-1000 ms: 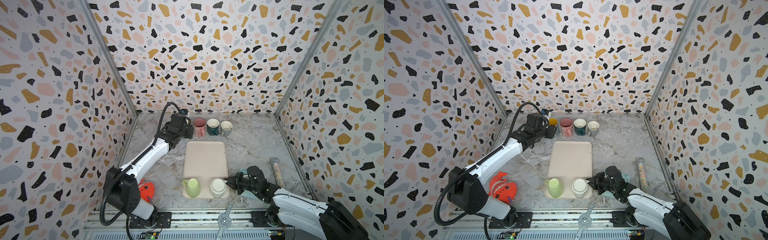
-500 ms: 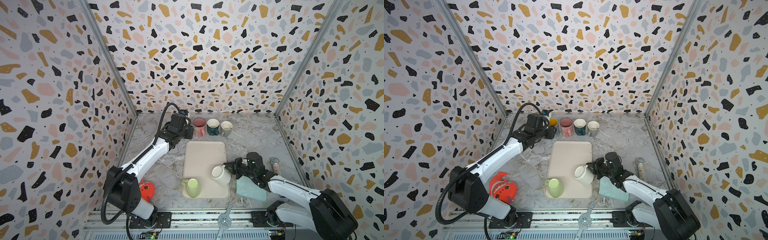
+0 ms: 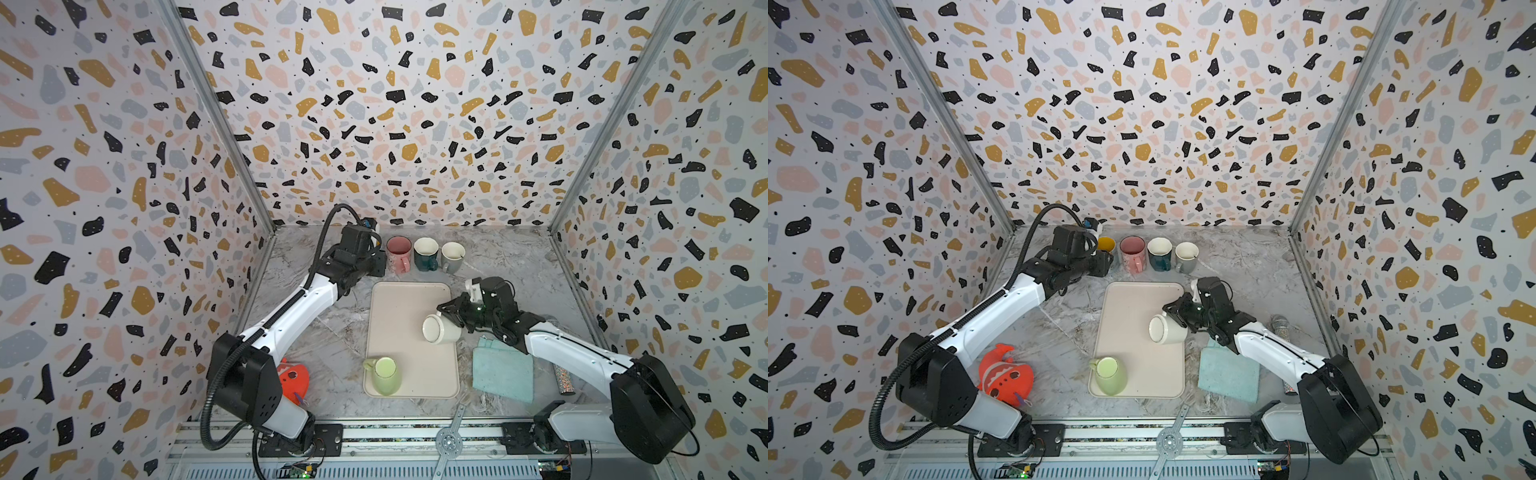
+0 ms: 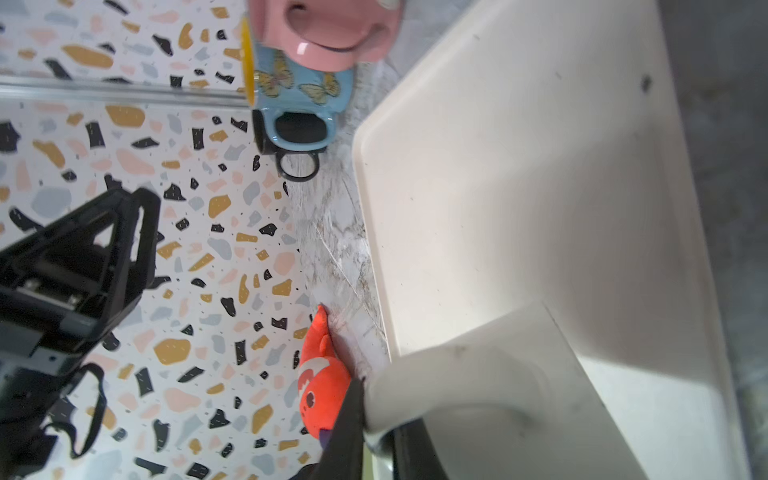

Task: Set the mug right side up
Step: 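Lift the white mug off the tray with the right gripper, then raise the white mug upright toward the left gripper while the left gripper approaches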

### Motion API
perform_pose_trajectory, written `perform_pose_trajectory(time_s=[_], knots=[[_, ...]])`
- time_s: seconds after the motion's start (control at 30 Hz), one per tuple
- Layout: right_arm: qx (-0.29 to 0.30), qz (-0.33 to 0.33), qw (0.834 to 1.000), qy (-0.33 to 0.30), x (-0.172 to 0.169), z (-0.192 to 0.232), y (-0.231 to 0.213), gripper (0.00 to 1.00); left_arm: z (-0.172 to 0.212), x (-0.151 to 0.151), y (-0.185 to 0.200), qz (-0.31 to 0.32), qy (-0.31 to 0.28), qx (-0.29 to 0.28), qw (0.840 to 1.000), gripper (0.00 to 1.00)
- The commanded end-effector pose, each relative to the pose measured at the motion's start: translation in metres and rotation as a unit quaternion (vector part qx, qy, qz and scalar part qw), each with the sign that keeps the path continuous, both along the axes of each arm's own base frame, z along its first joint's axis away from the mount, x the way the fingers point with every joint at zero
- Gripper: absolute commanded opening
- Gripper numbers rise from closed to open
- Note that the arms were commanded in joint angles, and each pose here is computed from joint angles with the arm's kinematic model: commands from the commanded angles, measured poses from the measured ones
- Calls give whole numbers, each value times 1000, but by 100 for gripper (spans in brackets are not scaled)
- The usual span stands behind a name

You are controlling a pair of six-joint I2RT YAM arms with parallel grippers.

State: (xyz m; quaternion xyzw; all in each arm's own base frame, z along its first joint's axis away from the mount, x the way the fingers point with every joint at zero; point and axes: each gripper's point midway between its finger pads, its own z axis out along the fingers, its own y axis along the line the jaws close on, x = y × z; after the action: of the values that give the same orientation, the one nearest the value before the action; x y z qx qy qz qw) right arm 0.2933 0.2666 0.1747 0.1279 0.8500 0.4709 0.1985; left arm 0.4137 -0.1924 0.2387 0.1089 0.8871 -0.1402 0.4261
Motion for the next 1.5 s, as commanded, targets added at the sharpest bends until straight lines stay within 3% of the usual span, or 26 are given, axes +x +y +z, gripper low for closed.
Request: perform_pose_trajectory(time_s=[0.0, 0.17, 0.37, 0.57, 0.73, 0.8, 0.93, 1.1, 1.17, 1.23, 1.47], knots=[[-82, 58, 975, -197, 12, 60, 10, 0, 30, 3, -5, -18, -31, -13, 999, 44], [-209, 101, 921, -313, 8, 67, 23, 0, 53, -4, -13, -54, -48, -18, 997, 43], [-341, 135, 829, -421, -9, 56, 32, 0, 74, -18, -27, -116, -60, -25, 991, 42], [-450, 115, 712, -527, -19, 72, 33, 0, 88, -29, -33, -160, -62, -19, 985, 42], [-563, 99, 587, -574, -16, 73, 31, 0, 103, -42, -42, -211, -69, -11, 975, 43], [-597, 89, 545, -582, -11, 74, 30, 0, 106, -47, -45, -239, -69, 2, 969, 44], [-642, 70, 476, -597, -3, 78, 27, 0, 108, -53, -48, -264, -65, 29, 962, 46], [-653, 44, 422, -627, -1, 94, 31, 0, 92, -69, -71, -314, -40, 66, 946, 46], [-654, 34, 412, -634, 2, 100, 32, 0, 83, -77, -81, -333, -30, 82, 939, 45], [-649, 30, 409, -640, 4, 105, 33, 0, 74, -82, -89, -344, -23, 95, 934, 45], [-629, 23, 420, -654, 6, 119, 38, 0, 59, -96, -101, -372, -15, 109, 922, 46]])
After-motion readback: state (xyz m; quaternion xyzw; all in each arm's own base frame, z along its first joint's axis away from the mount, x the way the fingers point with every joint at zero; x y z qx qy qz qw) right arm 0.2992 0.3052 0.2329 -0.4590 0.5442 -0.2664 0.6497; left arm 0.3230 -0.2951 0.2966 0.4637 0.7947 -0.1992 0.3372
